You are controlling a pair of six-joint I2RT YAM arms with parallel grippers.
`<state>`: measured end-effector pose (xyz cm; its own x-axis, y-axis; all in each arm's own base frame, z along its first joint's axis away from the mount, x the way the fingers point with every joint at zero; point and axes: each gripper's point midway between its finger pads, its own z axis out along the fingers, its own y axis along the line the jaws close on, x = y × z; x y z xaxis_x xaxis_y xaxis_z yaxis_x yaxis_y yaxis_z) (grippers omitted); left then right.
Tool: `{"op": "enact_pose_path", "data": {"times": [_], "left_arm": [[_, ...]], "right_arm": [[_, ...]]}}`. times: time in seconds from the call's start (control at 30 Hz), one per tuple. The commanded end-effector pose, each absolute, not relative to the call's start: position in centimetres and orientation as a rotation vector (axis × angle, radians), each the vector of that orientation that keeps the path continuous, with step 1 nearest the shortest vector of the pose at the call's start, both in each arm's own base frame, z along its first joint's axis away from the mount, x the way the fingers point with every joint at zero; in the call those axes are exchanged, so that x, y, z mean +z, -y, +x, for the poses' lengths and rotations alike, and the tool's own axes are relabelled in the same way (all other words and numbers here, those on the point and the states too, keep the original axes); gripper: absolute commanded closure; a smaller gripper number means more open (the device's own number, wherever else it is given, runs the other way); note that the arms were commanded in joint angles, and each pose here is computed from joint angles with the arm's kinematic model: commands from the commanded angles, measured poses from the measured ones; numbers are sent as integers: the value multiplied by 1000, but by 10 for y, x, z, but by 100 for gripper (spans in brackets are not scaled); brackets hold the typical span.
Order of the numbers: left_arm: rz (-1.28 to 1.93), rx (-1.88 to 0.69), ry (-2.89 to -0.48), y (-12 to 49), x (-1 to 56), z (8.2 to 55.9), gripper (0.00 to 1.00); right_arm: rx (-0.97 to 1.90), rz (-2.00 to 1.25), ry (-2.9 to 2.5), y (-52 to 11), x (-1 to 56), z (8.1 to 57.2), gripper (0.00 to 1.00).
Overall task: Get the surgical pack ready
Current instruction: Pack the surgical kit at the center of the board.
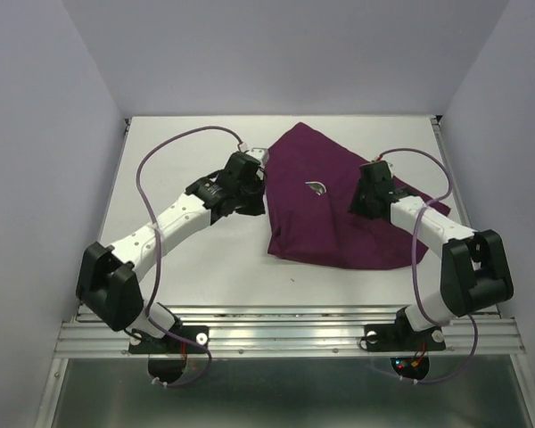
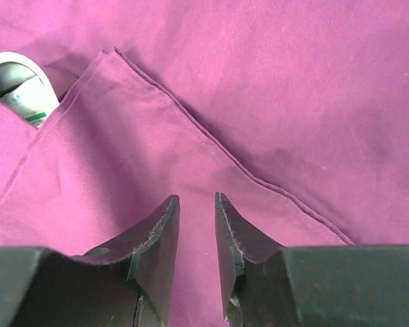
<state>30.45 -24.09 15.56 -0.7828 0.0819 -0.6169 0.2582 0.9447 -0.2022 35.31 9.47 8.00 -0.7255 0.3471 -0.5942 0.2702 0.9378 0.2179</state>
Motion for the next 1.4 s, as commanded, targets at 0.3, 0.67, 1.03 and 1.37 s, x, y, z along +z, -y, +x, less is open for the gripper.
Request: {"op": "enact_pose_path", "data": {"times": [0.3, 0.67, 1.03, 1.37], "left_arm": [[685, -862, -2420, 322, 150, 237, 100], [553, -568, -2505, 307, 105, 276, 100], [460, -490, -2535, 300, 92, 287, 100], [457, -500, -2535, 302, 89, 289, 100]], "right_arm": [[172, 367, -2447, -105, 85, 372, 67], [58, 170, -2496, -102, 72, 399, 43], [280, -9, -2507, -124, 72, 442, 43], [519, -39, -2547, -137, 48, 441, 43]]}}
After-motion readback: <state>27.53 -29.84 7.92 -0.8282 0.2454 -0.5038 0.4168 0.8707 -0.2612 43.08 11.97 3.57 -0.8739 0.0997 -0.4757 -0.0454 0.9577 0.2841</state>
